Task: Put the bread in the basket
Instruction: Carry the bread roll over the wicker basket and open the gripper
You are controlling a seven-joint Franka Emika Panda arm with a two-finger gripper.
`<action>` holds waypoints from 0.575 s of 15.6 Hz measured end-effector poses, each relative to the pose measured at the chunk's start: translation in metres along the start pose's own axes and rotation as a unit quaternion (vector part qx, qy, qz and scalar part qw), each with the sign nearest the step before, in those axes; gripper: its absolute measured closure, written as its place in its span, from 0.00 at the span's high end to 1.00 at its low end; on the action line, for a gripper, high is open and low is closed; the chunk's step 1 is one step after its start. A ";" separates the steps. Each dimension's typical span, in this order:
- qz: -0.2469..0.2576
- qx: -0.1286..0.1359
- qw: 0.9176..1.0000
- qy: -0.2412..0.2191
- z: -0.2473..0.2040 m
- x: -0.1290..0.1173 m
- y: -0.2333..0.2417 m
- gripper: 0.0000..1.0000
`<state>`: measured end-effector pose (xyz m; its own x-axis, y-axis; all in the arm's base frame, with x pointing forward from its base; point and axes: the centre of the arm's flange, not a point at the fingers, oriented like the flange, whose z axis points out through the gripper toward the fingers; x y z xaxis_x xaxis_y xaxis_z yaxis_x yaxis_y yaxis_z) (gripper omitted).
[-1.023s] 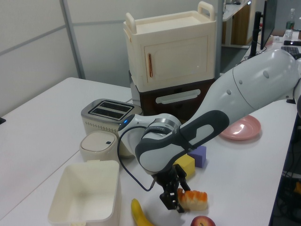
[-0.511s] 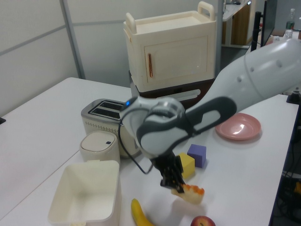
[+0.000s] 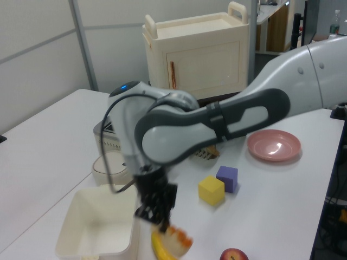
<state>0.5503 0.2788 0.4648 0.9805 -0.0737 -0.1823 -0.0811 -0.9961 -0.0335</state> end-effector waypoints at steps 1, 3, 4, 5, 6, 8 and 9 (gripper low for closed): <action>0.015 0.009 1.000 0.007 0.001 -0.009 -0.022 0.11; 0.035 0.015 0.999 0.015 0.010 -0.026 -0.058 0.21; 0.041 0.014 0.999 0.017 0.017 -0.033 -0.073 0.28; 0.044 0.011 0.999 0.017 0.026 -0.038 -0.086 0.39; 0.046 0.009 0.999 0.016 0.033 -0.042 -0.094 0.50; 0.048 0.004 0.999 0.014 0.040 -0.041 -0.097 0.71; 0.050 0.000 0.999 0.017 0.039 -0.038 -0.093 0.82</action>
<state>0.5140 0.3760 0.4363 0.9729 -0.1751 -0.1507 -0.1797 -0.9836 -0.0174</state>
